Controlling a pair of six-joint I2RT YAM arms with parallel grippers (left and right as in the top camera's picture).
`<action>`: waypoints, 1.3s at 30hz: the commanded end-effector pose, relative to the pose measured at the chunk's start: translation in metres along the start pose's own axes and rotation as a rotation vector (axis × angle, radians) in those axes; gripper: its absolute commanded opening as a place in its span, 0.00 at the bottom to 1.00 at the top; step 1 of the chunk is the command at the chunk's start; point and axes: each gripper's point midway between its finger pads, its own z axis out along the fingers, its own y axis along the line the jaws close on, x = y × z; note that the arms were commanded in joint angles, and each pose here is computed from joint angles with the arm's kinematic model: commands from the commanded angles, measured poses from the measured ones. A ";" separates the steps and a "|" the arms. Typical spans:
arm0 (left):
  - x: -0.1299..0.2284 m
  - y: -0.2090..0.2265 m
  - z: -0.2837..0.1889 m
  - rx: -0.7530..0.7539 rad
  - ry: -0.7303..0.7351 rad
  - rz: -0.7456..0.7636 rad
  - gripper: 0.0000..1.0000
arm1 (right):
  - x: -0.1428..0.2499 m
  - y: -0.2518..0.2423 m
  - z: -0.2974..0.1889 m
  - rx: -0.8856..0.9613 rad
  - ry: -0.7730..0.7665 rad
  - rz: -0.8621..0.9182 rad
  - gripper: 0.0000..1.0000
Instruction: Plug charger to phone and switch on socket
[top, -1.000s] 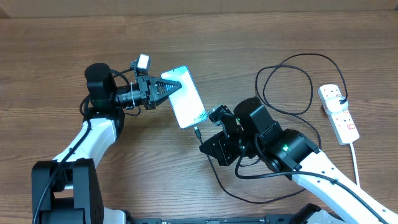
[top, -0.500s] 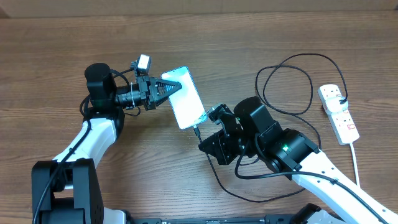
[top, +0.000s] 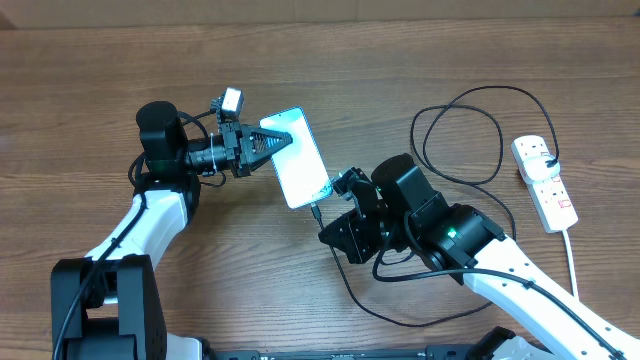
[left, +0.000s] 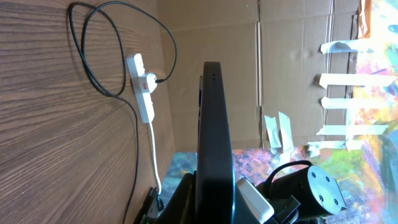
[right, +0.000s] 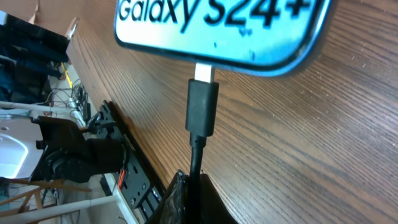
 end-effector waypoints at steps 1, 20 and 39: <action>0.003 -0.009 0.003 0.017 0.034 0.080 0.04 | -0.004 0.003 -0.001 -0.001 -0.012 -0.012 0.04; -0.004 -0.006 0.002 -0.002 -0.010 0.168 0.04 | 0.008 0.002 -0.001 -0.005 0.036 0.016 0.04; -0.004 -0.006 0.002 0.000 -0.006 0.167 0.04 | -0.002 0.005 -0.001 -0.013 -0.004 -0.014 0.04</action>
